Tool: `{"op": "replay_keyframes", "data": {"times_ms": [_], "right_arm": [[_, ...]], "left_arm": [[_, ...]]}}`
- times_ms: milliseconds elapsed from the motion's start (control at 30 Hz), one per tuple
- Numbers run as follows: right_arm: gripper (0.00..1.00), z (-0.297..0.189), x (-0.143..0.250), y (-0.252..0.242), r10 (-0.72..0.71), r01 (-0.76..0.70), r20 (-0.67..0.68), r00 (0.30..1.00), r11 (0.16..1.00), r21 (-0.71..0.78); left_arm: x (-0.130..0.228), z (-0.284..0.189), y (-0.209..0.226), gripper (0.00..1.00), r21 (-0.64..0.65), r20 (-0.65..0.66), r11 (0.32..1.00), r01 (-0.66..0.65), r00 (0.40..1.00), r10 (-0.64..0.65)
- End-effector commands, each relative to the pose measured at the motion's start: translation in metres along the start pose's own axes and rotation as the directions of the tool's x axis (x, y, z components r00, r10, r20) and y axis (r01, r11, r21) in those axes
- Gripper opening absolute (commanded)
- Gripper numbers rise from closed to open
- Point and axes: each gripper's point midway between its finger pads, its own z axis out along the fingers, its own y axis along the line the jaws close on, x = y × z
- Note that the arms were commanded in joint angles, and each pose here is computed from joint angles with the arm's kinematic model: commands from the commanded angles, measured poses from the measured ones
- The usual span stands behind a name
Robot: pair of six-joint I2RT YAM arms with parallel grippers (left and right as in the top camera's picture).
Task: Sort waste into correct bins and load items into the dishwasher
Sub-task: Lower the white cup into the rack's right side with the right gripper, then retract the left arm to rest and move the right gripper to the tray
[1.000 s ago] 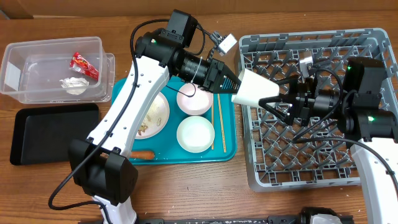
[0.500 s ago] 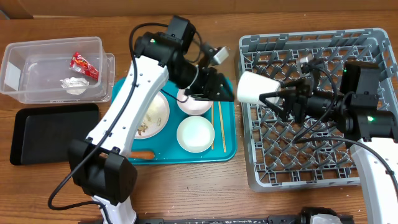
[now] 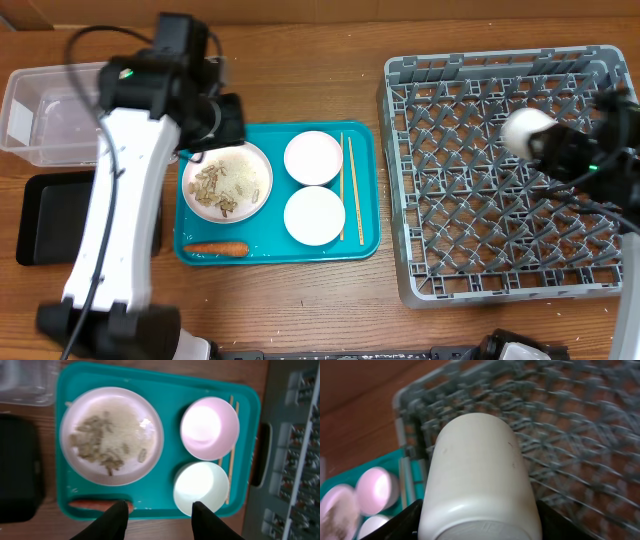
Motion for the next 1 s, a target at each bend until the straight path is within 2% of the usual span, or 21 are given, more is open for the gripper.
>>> {"op": "replay_keyframes", "data": {"times_ms": [0, 100, 233, 533, 600, 767, 800, 833, 967], "right_arm": [[0.38, -0.013, -0.003, -0.065, 0.154, -0.160, 0.042, 0.987, 0.955, 0.251], [0.38, -0.016, 0.009, -0.108, 0.290, -0.281, 0.038, 0.956, 0.876, 0.392], [0.38, -0.007, 0.026, -0.139, 0.401, -0.352, -0.011, 0.916, 0.816, 0.458], [0.40, 0.024, 0.065, -0.157, 0.519, -0.368, -0.181, 0.836, 0.772, 0.518], [0.45, 0.028, 0.070, -0.159, 0.528, -0.364, -0.203, 0.824, 0.770, 0.524], [0.69, 0.032, 0.072, -0.160, 0.533, -0.363, -0.214, 0.818, 0.768, 0.527], [0.75, 0.032, 0.072, -0.160, 0.533, -0.363, -0.214, 0.818, 0.769, 0.527], [0.88, 0.033, 0.071, -0.157, 0.535, -0.371, -0.219, 0.816, 0.775, 0.511], [0.94, 0.035, 0.070, -0.153, 0.537, -0.382, -0.224, 0.813, 0.784, 0.490]], "left_arm": [[-0.007, -0.028, 0.036, 0.44, -0.134, 0.128, 0.982, 0.132, 0.985, -0.115], [-0.007, -0.032, 0.038, 0.44, -0.130, 0.135, 0.981, 0.144, 0.983, -0.127], [-0.005, -0.030, 0.039, 0.44, -0.134, 0.126, 0.980, 0.144, 0.984, -0.127], [-0.005, -0.030, 0.039, 0.44, -0.134, 0.124, 0.980, 0.144, 0.984, -0.128], [-0.004, -0.030, 0.039, 0.45, -0.135, 0.121, 0.980, 0.144, 0.984, -0.128], [-0.004, -0.030, 0.039, 0.47, -0.136, 0.121, 0.980, 0.144, 0.984, -0.128], [-0.004, -0.030, 0.039, 0.48, -0.136, 0.119, 0.980, 0.143, 0.985, -0.127], [-0.004, -0.030, 0.039, 0.52, -0.137, 0.119, 0.980, 0.144, 0.985, -0.128], [-0.004, -0.030, 0.039, 0.54, -0.137, 0.118, 0.980, 0.144, 0.985, -0.128]]}}
